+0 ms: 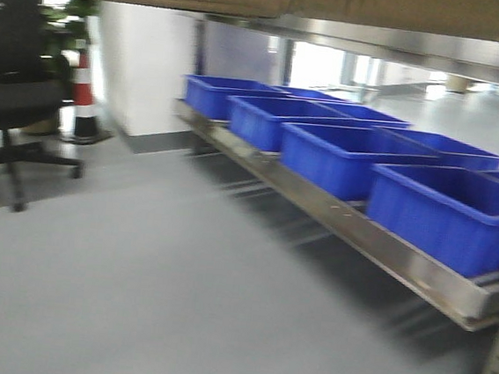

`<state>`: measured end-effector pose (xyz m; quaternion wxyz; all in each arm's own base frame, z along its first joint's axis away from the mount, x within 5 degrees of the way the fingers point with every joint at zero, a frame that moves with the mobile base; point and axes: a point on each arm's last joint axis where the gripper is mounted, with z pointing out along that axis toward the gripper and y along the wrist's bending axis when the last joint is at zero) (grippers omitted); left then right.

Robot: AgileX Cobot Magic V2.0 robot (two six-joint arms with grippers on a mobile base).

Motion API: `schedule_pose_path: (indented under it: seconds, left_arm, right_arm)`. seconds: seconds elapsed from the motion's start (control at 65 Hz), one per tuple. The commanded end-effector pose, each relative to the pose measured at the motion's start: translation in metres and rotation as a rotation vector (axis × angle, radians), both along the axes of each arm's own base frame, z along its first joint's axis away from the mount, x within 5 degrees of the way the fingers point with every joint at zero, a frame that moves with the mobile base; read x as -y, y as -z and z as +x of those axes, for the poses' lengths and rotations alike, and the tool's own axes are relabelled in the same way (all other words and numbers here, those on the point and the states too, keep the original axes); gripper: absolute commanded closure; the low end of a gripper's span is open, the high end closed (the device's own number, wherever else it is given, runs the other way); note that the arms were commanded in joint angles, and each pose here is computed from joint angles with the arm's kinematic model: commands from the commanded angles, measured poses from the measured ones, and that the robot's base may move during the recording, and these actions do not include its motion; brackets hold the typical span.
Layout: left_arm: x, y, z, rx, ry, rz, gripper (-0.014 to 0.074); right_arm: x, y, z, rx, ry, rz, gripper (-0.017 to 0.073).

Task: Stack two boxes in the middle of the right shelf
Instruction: 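Carry the boxes while driving toward the metal shelf with blue bins, then align the held boxes above the shelf's middle level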

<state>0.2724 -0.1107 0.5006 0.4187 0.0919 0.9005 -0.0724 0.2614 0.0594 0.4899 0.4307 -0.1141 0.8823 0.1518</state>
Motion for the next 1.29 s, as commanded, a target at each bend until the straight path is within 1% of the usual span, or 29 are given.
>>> schedule_pose_path:
  seconds: [0.0,1.277]
  left_arm:
    - [-0.0067,-0.0152,-0.0073,0.087,-0.010,-0.006,0.0705]
    - [-0.0069,-0.0152,-0.0073,0.087,-0.010,-0.004,0.0705]
  right_arm:
    - [0.0054,-0.0067,0.0002,0.060,0.029,-0.024,0.0713]
    - [0.0053,-0.0067,0.0002,0.059,0.028,-0.022,0.0713]
